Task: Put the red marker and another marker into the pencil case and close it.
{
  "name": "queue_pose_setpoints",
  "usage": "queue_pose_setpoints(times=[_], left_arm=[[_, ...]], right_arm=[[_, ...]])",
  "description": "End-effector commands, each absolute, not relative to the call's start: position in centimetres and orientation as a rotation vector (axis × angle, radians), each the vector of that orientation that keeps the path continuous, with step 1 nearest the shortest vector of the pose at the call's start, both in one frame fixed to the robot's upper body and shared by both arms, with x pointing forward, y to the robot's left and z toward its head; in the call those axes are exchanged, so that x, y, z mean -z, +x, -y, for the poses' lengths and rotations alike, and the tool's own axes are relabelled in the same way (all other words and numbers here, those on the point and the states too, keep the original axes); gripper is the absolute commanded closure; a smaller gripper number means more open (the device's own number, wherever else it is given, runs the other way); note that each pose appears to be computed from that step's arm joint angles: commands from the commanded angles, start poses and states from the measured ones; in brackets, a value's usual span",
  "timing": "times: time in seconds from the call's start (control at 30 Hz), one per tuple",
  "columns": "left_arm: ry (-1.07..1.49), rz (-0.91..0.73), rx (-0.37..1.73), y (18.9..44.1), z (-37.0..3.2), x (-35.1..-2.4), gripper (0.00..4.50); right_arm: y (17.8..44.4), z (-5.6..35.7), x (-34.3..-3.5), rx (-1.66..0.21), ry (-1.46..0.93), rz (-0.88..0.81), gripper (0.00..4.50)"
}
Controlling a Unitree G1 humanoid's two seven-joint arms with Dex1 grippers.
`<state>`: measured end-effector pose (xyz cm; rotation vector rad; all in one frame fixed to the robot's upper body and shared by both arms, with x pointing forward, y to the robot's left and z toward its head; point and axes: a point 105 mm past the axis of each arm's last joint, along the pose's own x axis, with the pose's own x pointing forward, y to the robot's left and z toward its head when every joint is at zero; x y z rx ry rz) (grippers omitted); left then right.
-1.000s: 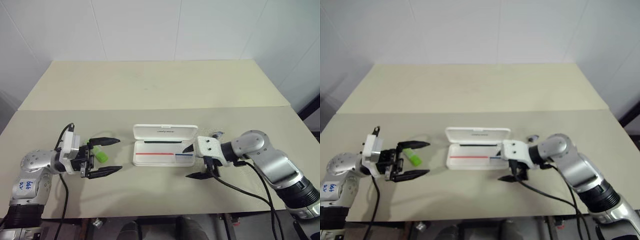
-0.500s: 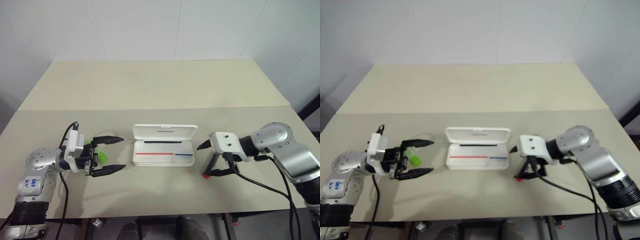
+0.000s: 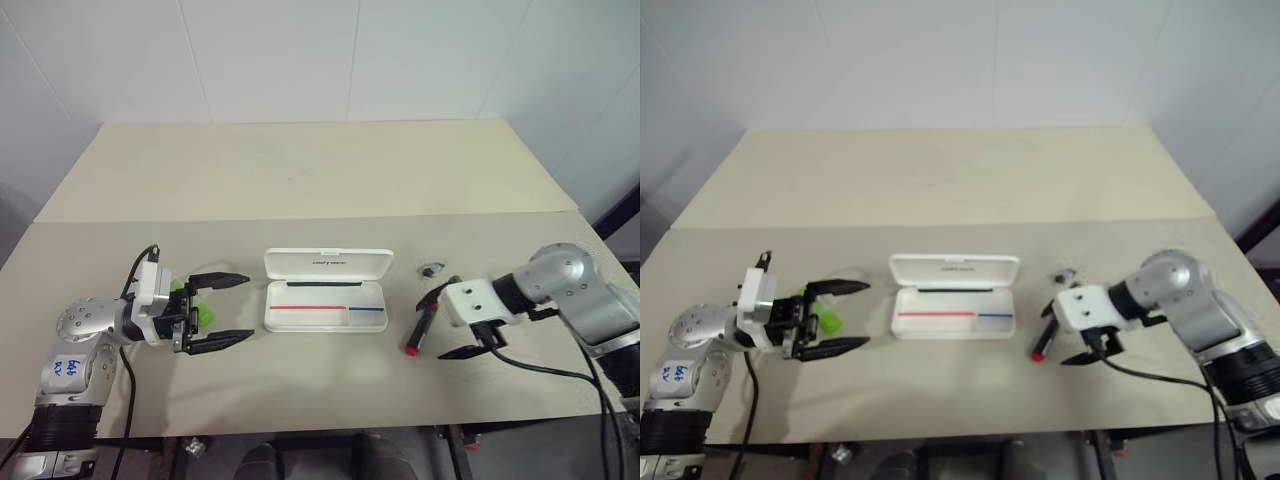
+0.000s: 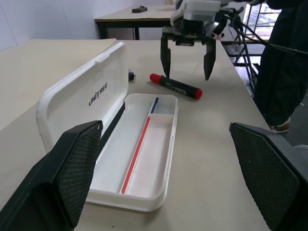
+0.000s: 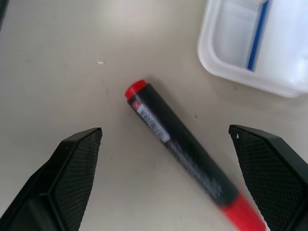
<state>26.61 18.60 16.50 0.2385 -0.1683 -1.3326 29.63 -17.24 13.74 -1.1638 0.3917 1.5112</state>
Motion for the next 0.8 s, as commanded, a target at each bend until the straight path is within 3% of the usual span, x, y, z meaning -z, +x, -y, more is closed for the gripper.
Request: queue_pose_setpoints(times=[0.03, 0.37, 0.8], left_arm=[[0.266, 0.205, 1.342, 26.1, -18.5, -17.2, 0.00], [0.272, 0.194, 1.307, 25.7, -19.0, -17.1, 0.00], [0.272, 0.195, 1.284, 25.5, -18.9, -17.0, 0.00]], right_arm=[[30.1, 17.2, -14.0, -1.522, -1.220, -0.382, 0.03], [31.1, 18.2, -12.3, -1.540, -1.253, -0.499, 0.03], [32.1, 18.2, -13.0, -1.488, -1.220, -0.483, 3.87]])
